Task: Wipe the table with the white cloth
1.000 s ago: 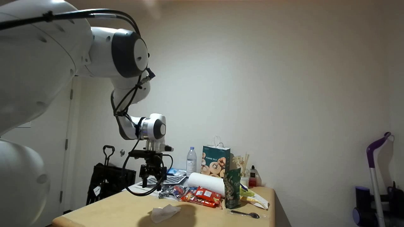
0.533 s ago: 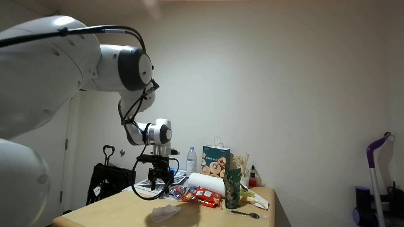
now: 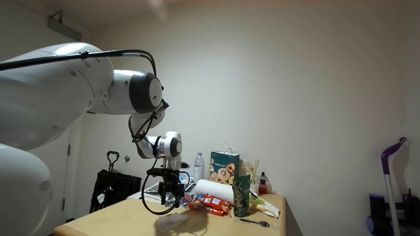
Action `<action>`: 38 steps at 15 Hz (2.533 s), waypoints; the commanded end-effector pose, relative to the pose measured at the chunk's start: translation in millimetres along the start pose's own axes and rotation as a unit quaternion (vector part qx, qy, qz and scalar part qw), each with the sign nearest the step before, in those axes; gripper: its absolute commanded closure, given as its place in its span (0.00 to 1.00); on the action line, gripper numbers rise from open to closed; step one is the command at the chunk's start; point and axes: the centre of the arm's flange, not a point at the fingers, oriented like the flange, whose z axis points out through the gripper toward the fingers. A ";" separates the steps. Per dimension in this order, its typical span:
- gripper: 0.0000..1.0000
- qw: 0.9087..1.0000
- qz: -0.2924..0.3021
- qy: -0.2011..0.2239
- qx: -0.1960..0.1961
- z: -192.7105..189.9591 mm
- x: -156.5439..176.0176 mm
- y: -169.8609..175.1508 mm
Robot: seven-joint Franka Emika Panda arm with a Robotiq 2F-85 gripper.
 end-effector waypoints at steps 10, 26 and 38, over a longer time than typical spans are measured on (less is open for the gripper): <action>0.00 0.996 0.071 -0.045 0.023 5.4 -12.9 1.9; 0.48 0.977 0.213 -0.026 0.003 36.9 -48.1 14.4; 0.04 0.980 0.199 -0.003 0.011 47.4 -36.7 -4.5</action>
